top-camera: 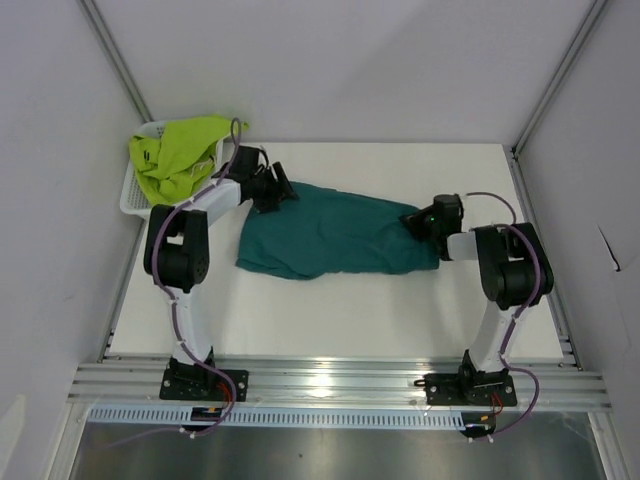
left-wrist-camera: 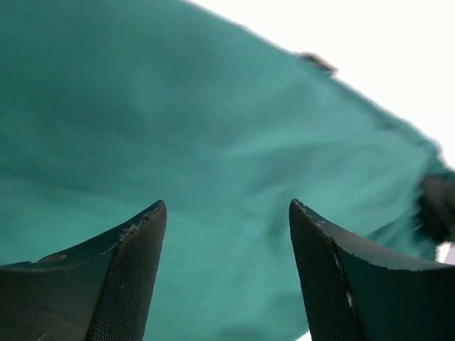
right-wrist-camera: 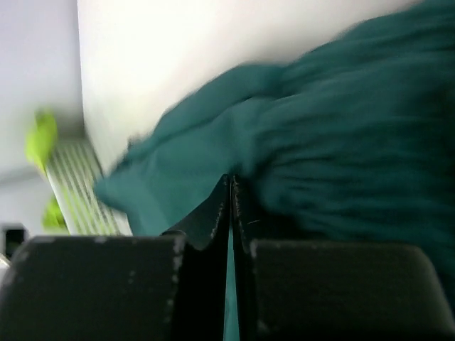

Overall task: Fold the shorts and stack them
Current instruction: Fold the shorts

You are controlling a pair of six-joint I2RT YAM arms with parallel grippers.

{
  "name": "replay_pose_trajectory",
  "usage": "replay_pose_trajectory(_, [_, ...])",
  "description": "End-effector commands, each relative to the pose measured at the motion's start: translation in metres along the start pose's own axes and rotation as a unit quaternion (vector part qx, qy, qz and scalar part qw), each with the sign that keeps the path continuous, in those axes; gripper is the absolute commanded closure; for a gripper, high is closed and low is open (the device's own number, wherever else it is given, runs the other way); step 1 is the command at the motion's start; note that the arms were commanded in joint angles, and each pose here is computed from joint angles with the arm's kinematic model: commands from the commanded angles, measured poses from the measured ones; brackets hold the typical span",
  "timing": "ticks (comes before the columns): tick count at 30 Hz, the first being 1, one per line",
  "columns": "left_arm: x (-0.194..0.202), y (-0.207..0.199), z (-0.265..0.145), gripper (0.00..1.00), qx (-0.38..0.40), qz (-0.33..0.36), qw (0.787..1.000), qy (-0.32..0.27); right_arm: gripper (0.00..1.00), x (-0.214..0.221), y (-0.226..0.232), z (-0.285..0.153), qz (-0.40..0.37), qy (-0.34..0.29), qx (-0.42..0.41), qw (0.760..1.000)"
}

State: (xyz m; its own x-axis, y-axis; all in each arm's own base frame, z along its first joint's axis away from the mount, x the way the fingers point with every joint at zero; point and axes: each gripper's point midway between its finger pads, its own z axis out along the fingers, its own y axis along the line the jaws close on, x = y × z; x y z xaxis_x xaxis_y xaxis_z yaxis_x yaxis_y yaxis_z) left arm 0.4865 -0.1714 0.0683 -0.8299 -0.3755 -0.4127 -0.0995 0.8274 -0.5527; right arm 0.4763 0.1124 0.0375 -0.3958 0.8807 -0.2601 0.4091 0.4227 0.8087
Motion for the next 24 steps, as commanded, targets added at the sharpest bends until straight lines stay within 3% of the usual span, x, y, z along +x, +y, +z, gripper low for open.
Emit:
replay_pose_trajectory(1, [-0.033, -0.035, -0.064, 0.27, 0.024, 0.05, 0.995, -0.078, 0.89, 0.04, 0.019, -0.025, -0.045, -0.006, -0.005, 0.999])
replay_pose_trajectory(4, [-0.026, -0.039, -0.081, 0.26, 0.016, 0.074, 0.993, -0.086, 0.72, 0.051, 0.031, -0.042, -0.072, 0.017, -0.009, 0.997])
replay_pose_trajectory(5, [-0.022, -0.049, -0.092, 0.26, 0.02, 0.086, 0.992, -0.093, 0.58, 0.053, 0.034, -0.048, -0.095, 0.022, -0.011, 0.995])
replay_pose_trajectory(8, [-0.007, -0.071, -0.109, 0.25, 0.03, 0.12, 0.987, -0.099, 0.31, 0.051, 0.049, -0.073, -0.139, 0.032, -0.022, 0.99])
replay_pose_trajectory(11, [0.016, -0.1, -0.115, 0.25, 0.059, 0.144, 0.983, -0.093, 0.15, 0.044, 0.059, -0.105, -0.157, 0.035, -0.042, 0.986])
replay_pose_trajectory(13, [0.037, -0.12, -0.112, 0.25, 0.077, 0.162, 0.981, -0.079, 0.14, 0.036, 0.062, -0.126, -0.162, 0.049, -0.069, 0.983])
replay_pose_trajectory(18, [0.082, -0.156, -0.094, 0.25, 0.104, 0.181, 0.977, -0.037, 0.16, 0.027, 0.029, -0.151, -0.203, 0.06, -0.022, 0.977])
replay_pose_trajectory(24, [0.149, -0.187, -0.074, 0.25, 0.116, 0.222, 0.968, 0.01, 0.17, 0.033, 0.007, -0.145, -0.232, 0.084, -0.012, 0.969])
